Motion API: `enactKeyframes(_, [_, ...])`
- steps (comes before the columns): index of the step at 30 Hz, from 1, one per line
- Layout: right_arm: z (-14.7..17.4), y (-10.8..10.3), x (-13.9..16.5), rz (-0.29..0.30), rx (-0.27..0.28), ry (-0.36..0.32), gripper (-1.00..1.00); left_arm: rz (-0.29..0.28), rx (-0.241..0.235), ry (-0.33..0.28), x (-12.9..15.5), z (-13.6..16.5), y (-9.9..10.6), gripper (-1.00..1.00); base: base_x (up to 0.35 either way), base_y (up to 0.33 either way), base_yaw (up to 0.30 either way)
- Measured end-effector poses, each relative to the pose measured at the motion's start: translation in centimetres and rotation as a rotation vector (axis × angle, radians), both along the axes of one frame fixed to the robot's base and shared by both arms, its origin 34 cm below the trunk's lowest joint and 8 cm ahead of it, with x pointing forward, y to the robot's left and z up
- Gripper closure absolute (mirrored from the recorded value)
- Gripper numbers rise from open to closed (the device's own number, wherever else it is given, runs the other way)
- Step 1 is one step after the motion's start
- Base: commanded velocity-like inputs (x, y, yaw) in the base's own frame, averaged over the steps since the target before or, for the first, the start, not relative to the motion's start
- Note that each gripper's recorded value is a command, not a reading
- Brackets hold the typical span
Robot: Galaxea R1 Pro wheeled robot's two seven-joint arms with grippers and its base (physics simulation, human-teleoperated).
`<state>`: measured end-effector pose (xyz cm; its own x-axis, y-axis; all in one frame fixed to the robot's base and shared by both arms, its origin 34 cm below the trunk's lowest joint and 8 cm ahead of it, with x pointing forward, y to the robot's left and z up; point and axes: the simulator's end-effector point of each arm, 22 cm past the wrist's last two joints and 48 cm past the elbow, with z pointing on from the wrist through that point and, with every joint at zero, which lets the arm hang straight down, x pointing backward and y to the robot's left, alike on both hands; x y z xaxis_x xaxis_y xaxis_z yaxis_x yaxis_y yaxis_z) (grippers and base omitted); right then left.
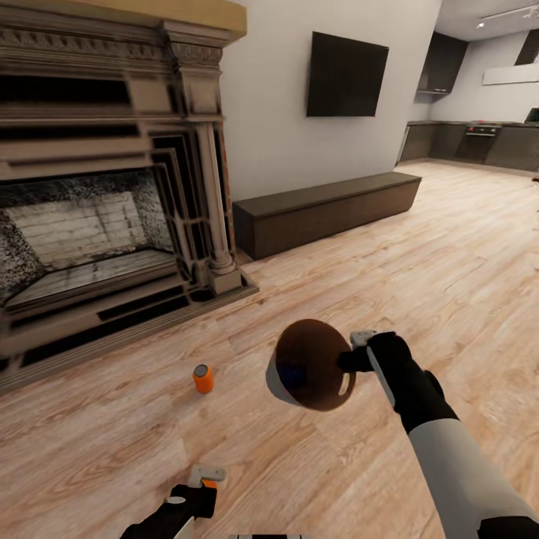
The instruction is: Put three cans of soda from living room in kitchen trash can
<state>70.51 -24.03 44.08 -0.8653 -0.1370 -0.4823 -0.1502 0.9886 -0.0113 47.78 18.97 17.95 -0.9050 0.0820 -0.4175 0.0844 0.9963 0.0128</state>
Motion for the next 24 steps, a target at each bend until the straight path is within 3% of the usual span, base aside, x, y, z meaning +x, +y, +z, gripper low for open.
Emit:
enactKeyframes(2, [0.6,-3.0,0.2,-0.002,-0.143,-0.018,1.0,0.0,0.001,-0.007,0.2,0.3,0.0,1.0,0.0,0.0,0.0])
enactKeyframes(3, [1.0,-3.6,0.3,-0.002,-0.174,-0.025,1.0,-0.001,0.001,-0.012,0.4,0.5,0.0,1.0,0.0,0.0,0.0])
enactKeyframes(5, [1.5,-3.1,0.4,-0.003,-0.15,-0.033,1.0,-0.001,0.001,-0.021,0.7,0.9,0.0,1.0,0.0,0.0,0.0])
enactKeyframes(8, [2.2,-0.1,0.2,0.0,-0.001,-0.035,1.0,-0.002,0.002,-0.034,1.1,1.4,0.0,1.0,0.0,0.0,0.0])
enactKeyframes(9, [2.5,-0.1,0.2,0.0,-0.001,-0.039,1.0,-0.001,0.001,-0.038,1.2,1.6,0.0,1.0,0.0,0.0,0.0])
enactKeyframes(12, [3.3,-2.3,0.4,-0.004,-0.108,-0.06,1.0,-0.002,0.002,-0.051,1.6,2.1,0.0,1.0,0.0,0.0,0.0])
enactKeyframes(13, [3.6,-2.5,0.5,-0.004,-0.118,-0.065,1.0,-0.002,0.002,-0.056,1.7,2.3,0.0,1.0,0.0,0.0,0.0])
enactKeyframes(17, [4.5,-0.7,0.3,-0.001,-0.032,-0.072,1.0,-0.003,0.002,-0.074,2.3,3.0,0.1,1.0,0.0,0.0,0.0])
enactKeyframes(21, [5.6,-1.7,0.4,-0.002,-0.087,-0.092,1.0,-0.001,0.002,-0.093,2.8,3.8,0.1,1.0,0.0,0.0,0.0])
enactKeyframes(24, [6.3,-1.3,0.3,-0.001,-0.063,-0.101,1.0,-0.01,-0.019,-0.105,3.1,4.4,-0.4,1.0,0.0,0.0,0.0])
